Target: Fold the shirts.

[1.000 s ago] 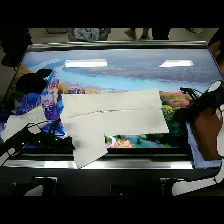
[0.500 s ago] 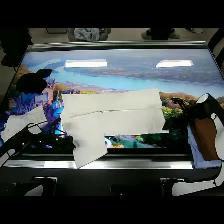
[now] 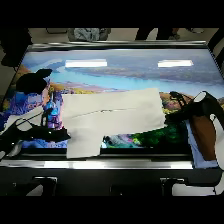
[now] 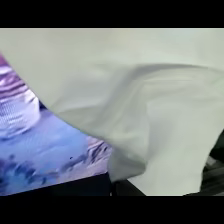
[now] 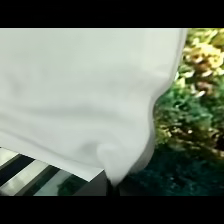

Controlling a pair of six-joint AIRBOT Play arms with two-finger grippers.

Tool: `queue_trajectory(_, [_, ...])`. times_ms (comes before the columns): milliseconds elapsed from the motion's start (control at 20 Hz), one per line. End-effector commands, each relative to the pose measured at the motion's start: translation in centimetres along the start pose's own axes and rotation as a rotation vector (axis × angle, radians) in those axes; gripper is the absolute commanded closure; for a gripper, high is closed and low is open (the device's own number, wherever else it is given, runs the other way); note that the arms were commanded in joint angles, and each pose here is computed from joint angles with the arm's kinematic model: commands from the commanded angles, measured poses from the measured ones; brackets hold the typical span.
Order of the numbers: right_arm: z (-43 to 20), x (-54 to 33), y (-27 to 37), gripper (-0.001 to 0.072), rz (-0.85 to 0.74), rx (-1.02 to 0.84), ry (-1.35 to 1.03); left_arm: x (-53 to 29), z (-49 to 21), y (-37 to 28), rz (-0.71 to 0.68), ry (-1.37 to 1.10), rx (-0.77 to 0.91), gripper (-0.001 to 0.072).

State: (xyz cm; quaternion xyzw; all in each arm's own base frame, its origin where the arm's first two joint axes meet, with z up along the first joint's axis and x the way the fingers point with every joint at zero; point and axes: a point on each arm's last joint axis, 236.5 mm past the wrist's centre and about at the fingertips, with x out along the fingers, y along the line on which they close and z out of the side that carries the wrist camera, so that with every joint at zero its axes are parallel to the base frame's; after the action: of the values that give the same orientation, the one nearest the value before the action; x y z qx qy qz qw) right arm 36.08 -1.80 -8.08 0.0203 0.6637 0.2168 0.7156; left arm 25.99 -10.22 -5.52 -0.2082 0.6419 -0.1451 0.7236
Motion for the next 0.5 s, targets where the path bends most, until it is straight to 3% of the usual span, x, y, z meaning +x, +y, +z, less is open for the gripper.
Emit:
queue_trajectory(0, [2.8, -3.8, 0.5, 0.0657, -0.079, -0.062, -0.152, -4.5, 3.3, -2.8, -0.025, -0.158, 0.054, 0.0677])
queue_trajectory(450, [17.0, -9.1, -0.1, 0.0657, -0.222, -0.149, -0.482, -6.9, 15.3, -2.3, 0.0, -0.348, 0.033, 0.0678])
